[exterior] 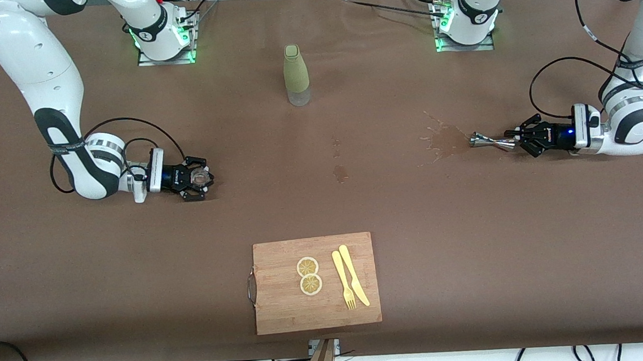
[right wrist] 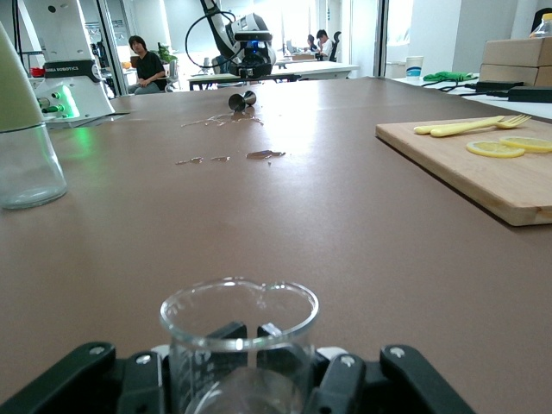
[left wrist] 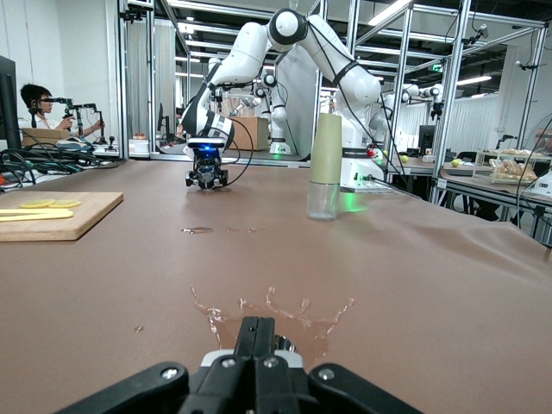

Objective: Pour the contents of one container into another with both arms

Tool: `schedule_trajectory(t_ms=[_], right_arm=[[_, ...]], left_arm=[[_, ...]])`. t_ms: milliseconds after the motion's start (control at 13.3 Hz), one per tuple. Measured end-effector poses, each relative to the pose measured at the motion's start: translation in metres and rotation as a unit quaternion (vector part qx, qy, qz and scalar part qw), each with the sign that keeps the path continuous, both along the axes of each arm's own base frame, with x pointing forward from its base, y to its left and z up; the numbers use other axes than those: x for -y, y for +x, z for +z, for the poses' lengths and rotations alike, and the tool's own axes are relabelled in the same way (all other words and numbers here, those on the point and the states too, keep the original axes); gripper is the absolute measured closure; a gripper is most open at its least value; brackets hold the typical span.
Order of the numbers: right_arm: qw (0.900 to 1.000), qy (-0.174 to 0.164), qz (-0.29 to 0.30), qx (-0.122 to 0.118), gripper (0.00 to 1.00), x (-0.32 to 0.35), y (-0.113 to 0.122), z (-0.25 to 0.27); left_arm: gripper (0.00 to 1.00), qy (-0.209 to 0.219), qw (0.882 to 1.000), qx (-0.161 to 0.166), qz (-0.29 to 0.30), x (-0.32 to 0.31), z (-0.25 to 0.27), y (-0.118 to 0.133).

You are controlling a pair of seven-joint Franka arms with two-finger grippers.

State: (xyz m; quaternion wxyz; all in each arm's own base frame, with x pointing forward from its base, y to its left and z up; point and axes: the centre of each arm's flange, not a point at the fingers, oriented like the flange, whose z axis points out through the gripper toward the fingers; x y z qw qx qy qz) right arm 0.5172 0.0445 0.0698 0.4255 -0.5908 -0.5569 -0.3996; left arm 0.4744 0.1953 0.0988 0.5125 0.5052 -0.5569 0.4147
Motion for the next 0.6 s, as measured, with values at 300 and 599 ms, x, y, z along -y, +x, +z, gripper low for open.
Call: schedule_trajectory(t_ms=[300, 599], right_arm=[[1.000, 0.003, -0.006, 0.003, 0.87, -0.001, 0.003, 0.002], [1.000, 0.003, -0.004, 0.003, 0.87, -0.005, 0.004, 0.002]], left_arm=[[0.83, 0.028, 1.000, 0.007, 0.010, -0.010, 0.003, 0.007], [0.40, 0.145, 0.989, 0.015, 0.017, -0.044, 0.071, 0.030]])
